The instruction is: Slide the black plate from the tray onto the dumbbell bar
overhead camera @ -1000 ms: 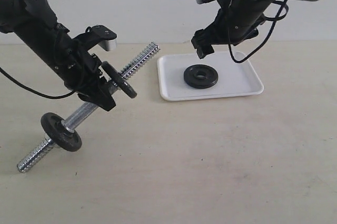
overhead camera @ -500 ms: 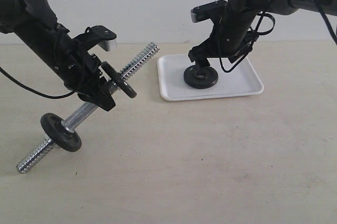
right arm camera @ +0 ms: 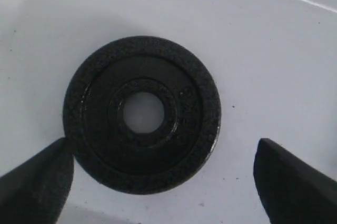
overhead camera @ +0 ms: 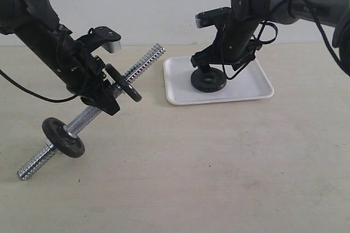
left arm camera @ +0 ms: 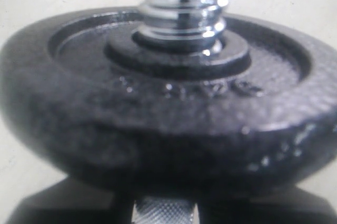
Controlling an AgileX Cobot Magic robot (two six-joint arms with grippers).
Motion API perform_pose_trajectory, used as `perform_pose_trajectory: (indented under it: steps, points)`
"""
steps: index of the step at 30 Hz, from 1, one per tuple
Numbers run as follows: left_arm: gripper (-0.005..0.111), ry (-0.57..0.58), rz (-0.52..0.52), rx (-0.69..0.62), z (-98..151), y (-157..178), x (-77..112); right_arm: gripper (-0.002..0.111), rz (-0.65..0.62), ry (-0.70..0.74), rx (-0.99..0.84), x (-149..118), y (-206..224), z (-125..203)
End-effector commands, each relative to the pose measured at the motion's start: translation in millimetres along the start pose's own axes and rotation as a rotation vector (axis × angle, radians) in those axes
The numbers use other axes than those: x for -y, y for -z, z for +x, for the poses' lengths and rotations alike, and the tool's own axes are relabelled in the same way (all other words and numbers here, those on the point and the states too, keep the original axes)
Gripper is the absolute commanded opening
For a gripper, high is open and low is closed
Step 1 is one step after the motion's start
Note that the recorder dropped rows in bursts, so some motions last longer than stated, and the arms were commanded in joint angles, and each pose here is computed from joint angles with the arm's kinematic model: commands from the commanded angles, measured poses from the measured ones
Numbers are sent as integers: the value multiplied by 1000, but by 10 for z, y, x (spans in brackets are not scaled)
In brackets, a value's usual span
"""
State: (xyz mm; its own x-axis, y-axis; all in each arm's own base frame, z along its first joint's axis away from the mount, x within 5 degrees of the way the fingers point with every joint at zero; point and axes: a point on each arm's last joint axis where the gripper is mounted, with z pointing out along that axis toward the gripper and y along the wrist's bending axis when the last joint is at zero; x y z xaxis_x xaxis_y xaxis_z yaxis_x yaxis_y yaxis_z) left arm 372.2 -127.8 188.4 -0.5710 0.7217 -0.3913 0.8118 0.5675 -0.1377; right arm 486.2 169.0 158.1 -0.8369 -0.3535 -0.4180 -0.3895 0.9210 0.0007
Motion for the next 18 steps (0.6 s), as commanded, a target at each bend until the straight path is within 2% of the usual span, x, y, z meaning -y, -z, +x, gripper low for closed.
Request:
perform_pose_trajectory:
  steps: [1, 18]
  points:
    - [4, 38, -14, 129, -176, 290, 76, 82, -7, -15, 30, -1, -19, -30]
    - [4, 52, -16, 131, -178, 290, 73, 82, -27, -56, 143, -15, -75, -125]
